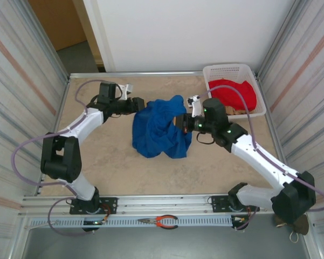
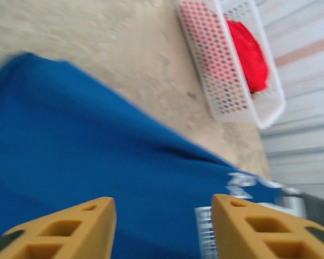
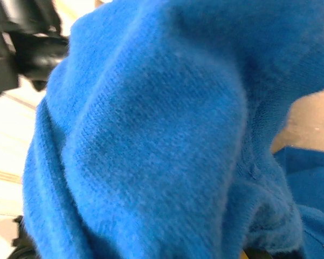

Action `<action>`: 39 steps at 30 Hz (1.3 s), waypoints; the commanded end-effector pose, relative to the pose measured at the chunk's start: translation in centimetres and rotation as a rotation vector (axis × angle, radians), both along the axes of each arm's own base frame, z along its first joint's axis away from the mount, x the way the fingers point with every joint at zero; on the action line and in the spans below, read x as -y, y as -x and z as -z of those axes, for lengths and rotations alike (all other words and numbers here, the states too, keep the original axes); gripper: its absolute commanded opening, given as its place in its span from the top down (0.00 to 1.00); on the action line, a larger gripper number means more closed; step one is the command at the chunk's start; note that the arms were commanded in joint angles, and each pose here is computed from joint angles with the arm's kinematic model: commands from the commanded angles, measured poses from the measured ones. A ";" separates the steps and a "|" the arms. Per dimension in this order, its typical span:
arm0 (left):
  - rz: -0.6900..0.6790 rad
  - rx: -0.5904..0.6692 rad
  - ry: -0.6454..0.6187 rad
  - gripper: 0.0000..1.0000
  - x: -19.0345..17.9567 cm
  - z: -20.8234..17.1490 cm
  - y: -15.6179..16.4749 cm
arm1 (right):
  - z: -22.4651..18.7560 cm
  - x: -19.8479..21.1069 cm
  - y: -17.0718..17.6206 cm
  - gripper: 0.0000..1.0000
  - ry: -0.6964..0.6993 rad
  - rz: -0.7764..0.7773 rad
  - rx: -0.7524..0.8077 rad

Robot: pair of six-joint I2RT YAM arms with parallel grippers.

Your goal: Fold the inside-out t-shirt

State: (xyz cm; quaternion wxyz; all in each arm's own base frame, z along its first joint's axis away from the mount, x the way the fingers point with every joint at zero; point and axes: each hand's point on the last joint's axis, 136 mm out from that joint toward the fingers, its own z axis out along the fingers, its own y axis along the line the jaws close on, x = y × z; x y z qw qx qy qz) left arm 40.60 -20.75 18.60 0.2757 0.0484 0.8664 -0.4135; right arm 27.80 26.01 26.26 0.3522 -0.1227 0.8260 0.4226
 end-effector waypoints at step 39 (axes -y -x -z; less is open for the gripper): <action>0.224 0.289 0.010 1.00 7.5 -6.3 8.6 | 8.2 4.3 -4.5 0.90 -0.012 0.144 -0.235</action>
